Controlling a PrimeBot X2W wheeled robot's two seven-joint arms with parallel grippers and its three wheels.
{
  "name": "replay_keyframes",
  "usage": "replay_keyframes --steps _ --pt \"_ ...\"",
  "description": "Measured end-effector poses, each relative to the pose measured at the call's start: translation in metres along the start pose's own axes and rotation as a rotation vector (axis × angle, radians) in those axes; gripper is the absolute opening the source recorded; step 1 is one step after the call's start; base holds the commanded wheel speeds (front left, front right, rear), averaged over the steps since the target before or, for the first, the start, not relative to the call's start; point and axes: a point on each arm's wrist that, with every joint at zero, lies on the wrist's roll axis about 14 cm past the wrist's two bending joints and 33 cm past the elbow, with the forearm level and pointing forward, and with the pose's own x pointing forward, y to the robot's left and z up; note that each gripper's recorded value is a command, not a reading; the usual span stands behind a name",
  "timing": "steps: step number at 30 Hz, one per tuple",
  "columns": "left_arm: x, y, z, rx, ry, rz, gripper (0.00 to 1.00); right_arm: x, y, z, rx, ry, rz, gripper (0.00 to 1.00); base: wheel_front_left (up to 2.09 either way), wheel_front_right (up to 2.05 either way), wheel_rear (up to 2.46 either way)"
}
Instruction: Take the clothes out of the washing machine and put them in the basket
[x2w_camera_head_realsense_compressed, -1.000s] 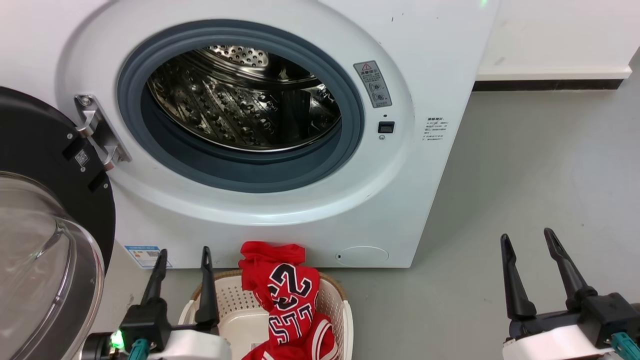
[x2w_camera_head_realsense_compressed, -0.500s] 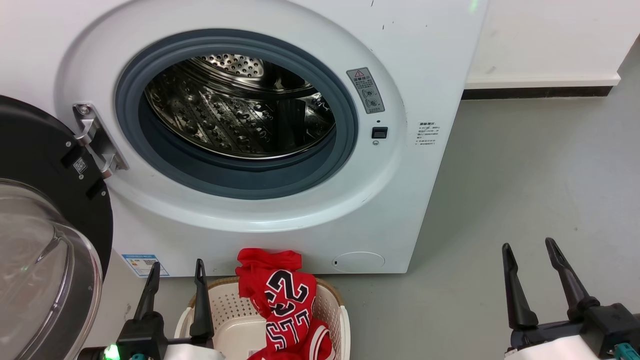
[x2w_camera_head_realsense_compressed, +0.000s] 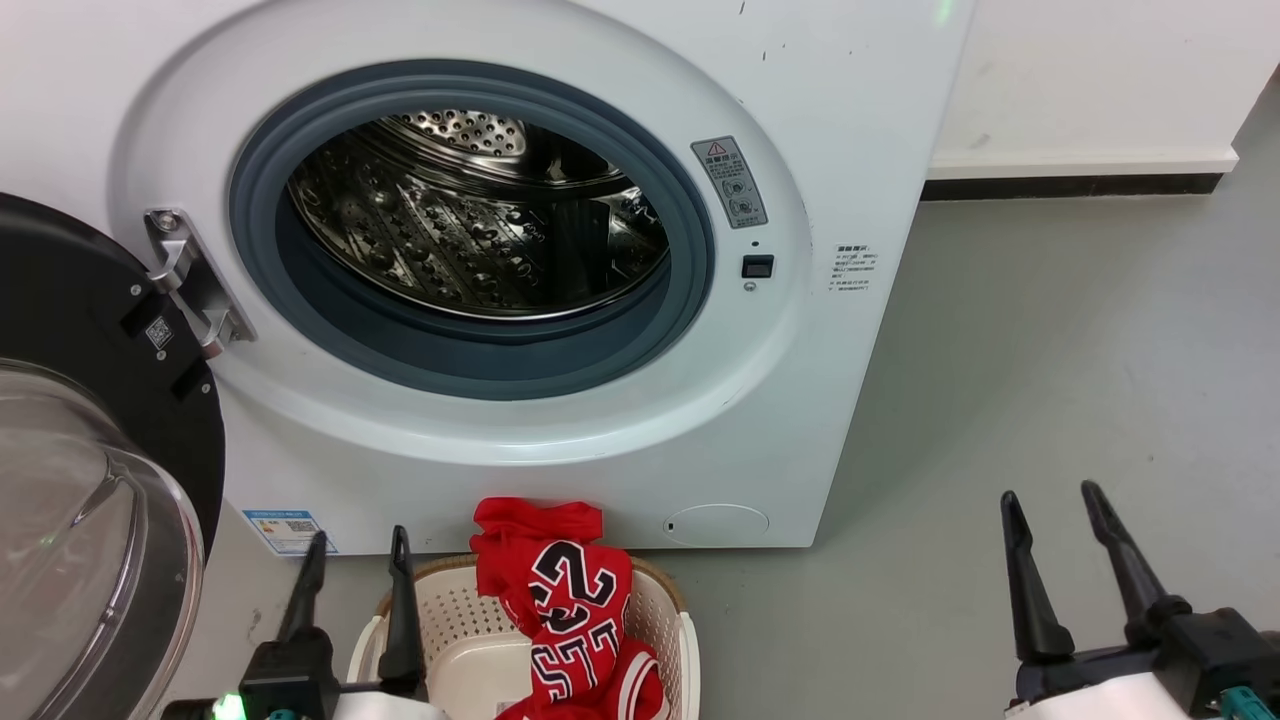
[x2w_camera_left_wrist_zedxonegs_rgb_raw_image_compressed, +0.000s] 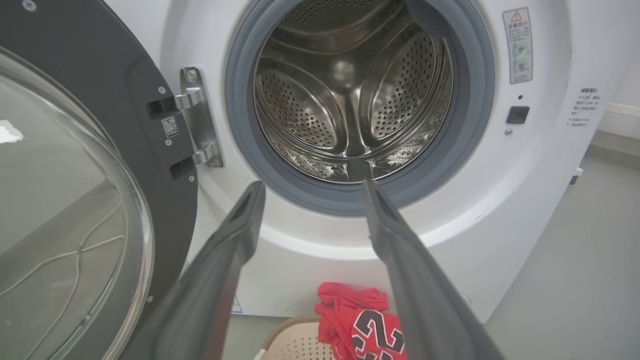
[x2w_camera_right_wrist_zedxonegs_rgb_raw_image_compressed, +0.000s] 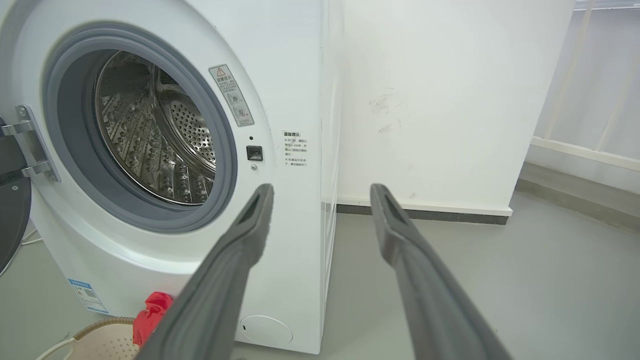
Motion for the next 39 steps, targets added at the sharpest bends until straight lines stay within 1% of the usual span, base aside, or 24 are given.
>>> replay_keyframes --steps 5,6,22,39 --pt "-0.007 0.0 -0.019 -0.002 0.065 -0.001 0.0 -0.005 0.0 -0.017 0.008 0.056 -0.003 0.0 0.0 0.0 0.0" --pt "-0.008 0.0 -0.022 -0.016 0.08 0.004 0.0 -0.006 0.0 -0.019 0.022 0.064 -0.006 0.0 0.0 0.0 0.0" --pt "-0.005 0.012 -0.036 -0.332 0.165 0.073 0.0 -0.003 -0.011 -0.029 0.348 0.095 -0.086 0.0 0.0 0.0 0.0" --pt "0.003 0.017 -0.04 -0.62 0.199 0.112 0.0 0.005 -0.018 -0.036 0.628 0.111 -0.143 0.0 0.0 0.0 0.0"
